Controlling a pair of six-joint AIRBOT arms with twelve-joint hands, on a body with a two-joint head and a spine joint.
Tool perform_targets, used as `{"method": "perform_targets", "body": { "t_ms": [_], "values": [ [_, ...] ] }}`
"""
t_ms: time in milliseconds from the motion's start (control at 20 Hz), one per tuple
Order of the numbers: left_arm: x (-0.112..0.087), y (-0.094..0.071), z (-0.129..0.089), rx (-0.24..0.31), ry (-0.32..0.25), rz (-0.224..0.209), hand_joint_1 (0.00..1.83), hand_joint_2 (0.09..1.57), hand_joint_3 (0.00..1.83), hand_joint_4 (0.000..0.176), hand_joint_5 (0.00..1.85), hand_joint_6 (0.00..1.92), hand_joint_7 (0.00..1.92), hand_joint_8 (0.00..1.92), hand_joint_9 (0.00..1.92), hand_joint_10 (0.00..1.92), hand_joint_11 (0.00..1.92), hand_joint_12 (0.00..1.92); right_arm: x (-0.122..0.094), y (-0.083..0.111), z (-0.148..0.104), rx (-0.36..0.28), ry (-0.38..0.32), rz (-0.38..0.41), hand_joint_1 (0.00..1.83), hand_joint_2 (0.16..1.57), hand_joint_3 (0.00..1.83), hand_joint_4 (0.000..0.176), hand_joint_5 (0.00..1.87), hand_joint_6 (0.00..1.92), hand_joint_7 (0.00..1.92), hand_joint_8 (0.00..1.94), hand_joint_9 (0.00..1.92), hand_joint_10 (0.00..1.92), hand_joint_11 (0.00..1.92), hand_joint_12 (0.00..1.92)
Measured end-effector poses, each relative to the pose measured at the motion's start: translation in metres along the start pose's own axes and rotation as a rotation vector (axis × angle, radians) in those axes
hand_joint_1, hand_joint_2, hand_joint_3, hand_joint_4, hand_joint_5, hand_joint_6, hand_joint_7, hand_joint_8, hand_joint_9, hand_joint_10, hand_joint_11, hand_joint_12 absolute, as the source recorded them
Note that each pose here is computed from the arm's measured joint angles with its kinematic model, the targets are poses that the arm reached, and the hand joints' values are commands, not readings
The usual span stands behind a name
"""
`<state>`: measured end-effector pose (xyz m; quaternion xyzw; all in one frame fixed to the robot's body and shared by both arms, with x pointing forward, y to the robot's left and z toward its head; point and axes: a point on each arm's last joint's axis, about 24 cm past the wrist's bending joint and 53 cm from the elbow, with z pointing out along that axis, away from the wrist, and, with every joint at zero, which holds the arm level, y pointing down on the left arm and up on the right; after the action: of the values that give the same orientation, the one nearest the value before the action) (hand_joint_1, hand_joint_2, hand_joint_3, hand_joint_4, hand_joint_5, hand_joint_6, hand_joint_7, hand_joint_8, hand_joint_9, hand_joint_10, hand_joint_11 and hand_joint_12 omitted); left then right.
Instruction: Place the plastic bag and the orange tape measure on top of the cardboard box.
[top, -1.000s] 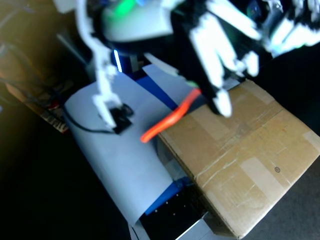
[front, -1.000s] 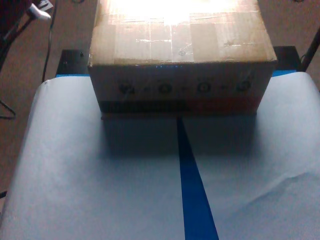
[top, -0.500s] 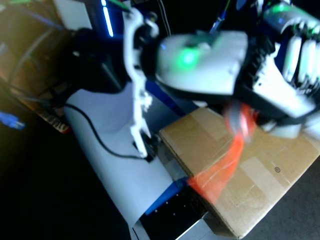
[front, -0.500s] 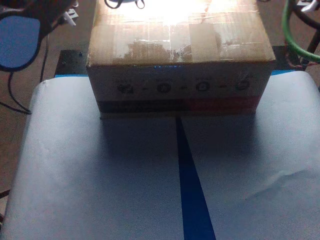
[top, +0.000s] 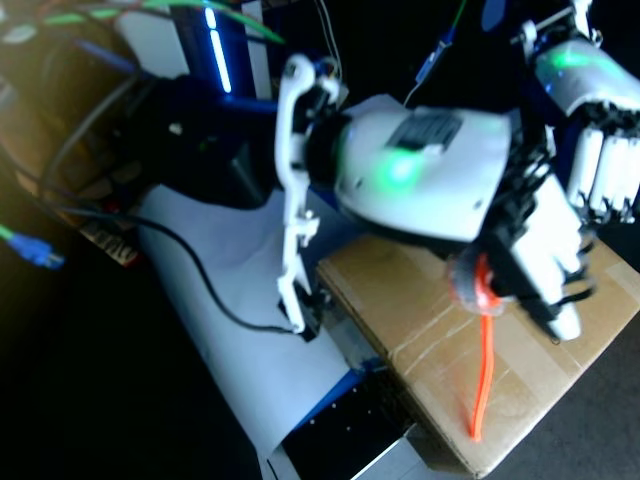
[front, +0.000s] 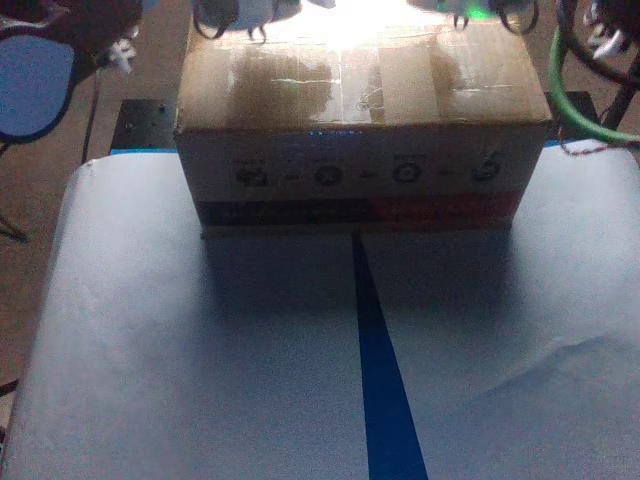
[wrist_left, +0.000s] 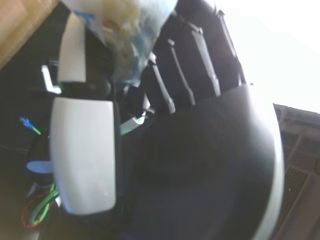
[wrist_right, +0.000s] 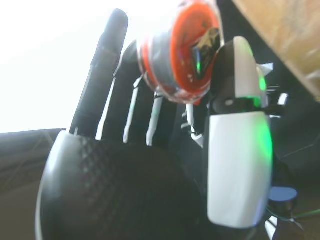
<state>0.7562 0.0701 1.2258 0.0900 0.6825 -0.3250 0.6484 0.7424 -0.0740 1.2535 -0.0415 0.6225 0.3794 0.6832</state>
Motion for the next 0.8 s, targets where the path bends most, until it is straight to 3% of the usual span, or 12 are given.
{"method": "perform_targets", "body": {
  "t_ms": [100, 150, 200, 250, 400, 450, 500, 550, 600, 650, 700, 800],
  "values": [
    [0.006, 0.001, 0.000, -0.003, 0.020, 0.000, 1.36, 1.19, 0.00, 0.000, 0.74, 1.11, 0.81, 1.22, 0.86, 1.43, 0.75, 1.49, 0.012, -0.002, -0.001, 0.007, 0.023, 0.006, 1.39, 1.11, 0.00, 0.000, 0.92, 1.04, 1.00, 0.96, 0.93, 1.23, 0.79, 1.49],
    [0.007, 0.001, 0.001, -0.003, 0.020, 0.000, 1.36, 1.18, 0.00, 0.000, 0.74, 1.05, 0.83, 1.22, 0.87, 1.45, 0.78, 1.52, 0.012, -0.001, 0.000, 0.004, 0.019, 0.007, 1.46, 1.17, 0.00, 0.000, 0.75, 1.27, 0.83, 1.07, 0.81, 1.26, 0.66, 1.69],
    [0.008, 0.001, 0.002, -0.004, 0.021, 0.000, 1.37, 1.16, 0.00, 0.000, 0.79, 0.97, 0.88, 1.17, 0.92, 1.42, 0.79, 1.55, 0.011, -0.001, 0.000, 0.005, 0.015, 0.011, 1.47, 1.19, 0.00, 0.000, 0.71, 1.31, 0.80, 1.10, 0.79, 1.27, 0.64, 1.73],
    [0.010, 0.002, 0.002, -0.007, 0.024, 0.000, 1.36, 1.19, 0.00, 0.000, 0.72, 1.13, 0.83, 1.22, 0.84, 1.46, 0.72, 1.54, 0.013, -0.003, -0.002, 0.009, 0.015, 0.014, 1.48, 1.19, 0.00, 0.000, 0.68, 1.36, 0.77, 1.11, 0.81, 1.25, 0.65, 1.74],
    [0.016, 0.007, 0.003, -0.017, 0.035, -0.001, 1.36, 1.17, 0.00, 0.000, 0.78, 1.14, 0.91, 1.09, 0.82, 1.39, 0.55, 1.54, 0.017, -0.006, -0.003, 0.016, 0.022, 0.019, 1.48, 1.20, 0.00, 0.000, 0.67, 1.32, 0.75, 1.16, 0.81, 1.27, 0.66, 1.74],
    [0.017, 0.008, 0.002, -0.018, 0.036, 0.000, 1.23, 1.17, 0.00, 0.000, 0.80, 1.19, 0.93, 1.15, 0.76, 1.08, 0.44, 1.62, 0.017, -0.006, -0.003, 0.016, 0.021, 0.022, 1.38, 1.15, 0.00, 0.000, 0.78, 1.11, 0.90, 1.11, 0.93, 1.29, 0.81, 1.56],
    [0.017, 0.008, 0.002, -0.018, 0.037, -0.001, 1.19, 1.18, 0.00, 0.000, 0.80, 1.20, 0.90, 1.18, 0.71, 0.96, 0.38, 1.68, 0.018, -0.006, -0.004, 0.016, 0.020, 0.035, 1.28, 1.14, 0.00, 0.000, 0.83, 1.03, 1.00, 1.15, 0.95, 1.26, 0.87, 1.61],
    [0.017, 0.008, 0.002, -0.018, 0.036, -0.001, 1.13, 1.18, 0.00, 0.000, 0.83, 1.20, 0.78, 0.73, 0.64, 0.85, 0.31, 1.66, 0.017, -0.006, -0.004, 0.014, 0.015, 0.047, 1.17, 1.13, 0.00, 0.000, 0.91, 1.05, 0.90, 1.14, 0.91, 1.32, 0.83, 1.68],
    [0.017, 0.008, 0.002, -0.018, 0.037, -0.002, 1.11, 1.17, 0.00, 0.000, 0.85, 1.18, 0.82, 0.47, 0.62, 0.80, 0.24, 1.66, 0.017, -0.006, -0.004, 0.014, 0.012, 0.057, 1.15, 1.14, 0.00, 0.000, 0.91, 1.09, 0.83, 1.16, 0.85, 1.35, 0.76, 1.70],
    [0.019, 0.007, 0.001, -0.017, 0.039, -0.004, 1.09, 1.09, 0.00, 0.000, 0.76, 0.62, 0.85, 0.28, 0.61, 0.70, 0.19, 1.61, 0.016, -0.005, -0.004, 0.012, 0.010, 0.058, 1.15, 1.05, 0.00, 0.000, 0.74, 0.90, 0.78, 1.14, 0.79, 1.33, 0.69, 1.69],
    [0.021, 0.006, 0.001, -0.015, 0.043, -0.003, 0.99, 1.05, 0.00, 0.000, 0.78, 0.17, 0.78, 0.12, 0.39, 0.83, 0.01, 1.69, 0.017, -0.005, -0.004, 0.011, 0.010, 0.060, 1.07, 1.01, 0.00, 0.000, 0.67, 0.79, 0.72, 1.13, 0.72, 1.31, 0.62, 1.70],
    [0.022, 0.004, 0.001, -0.011, 0.047, -0.001, 0.98, 1.00, 0.00, 0.000, 0.78, 0.04, 0.76, 0.05, 0.37, 0.88, 0.00, 1.75, 0.021, -0.002, -0.004, 0.009, 0.022, 0.063, 0.99, 0.98, 0.00, 0.000, 0.62, 0.76, 0.61, 1.21, 0.63, 1.39, 0.57, 1.74]
  ]
}}
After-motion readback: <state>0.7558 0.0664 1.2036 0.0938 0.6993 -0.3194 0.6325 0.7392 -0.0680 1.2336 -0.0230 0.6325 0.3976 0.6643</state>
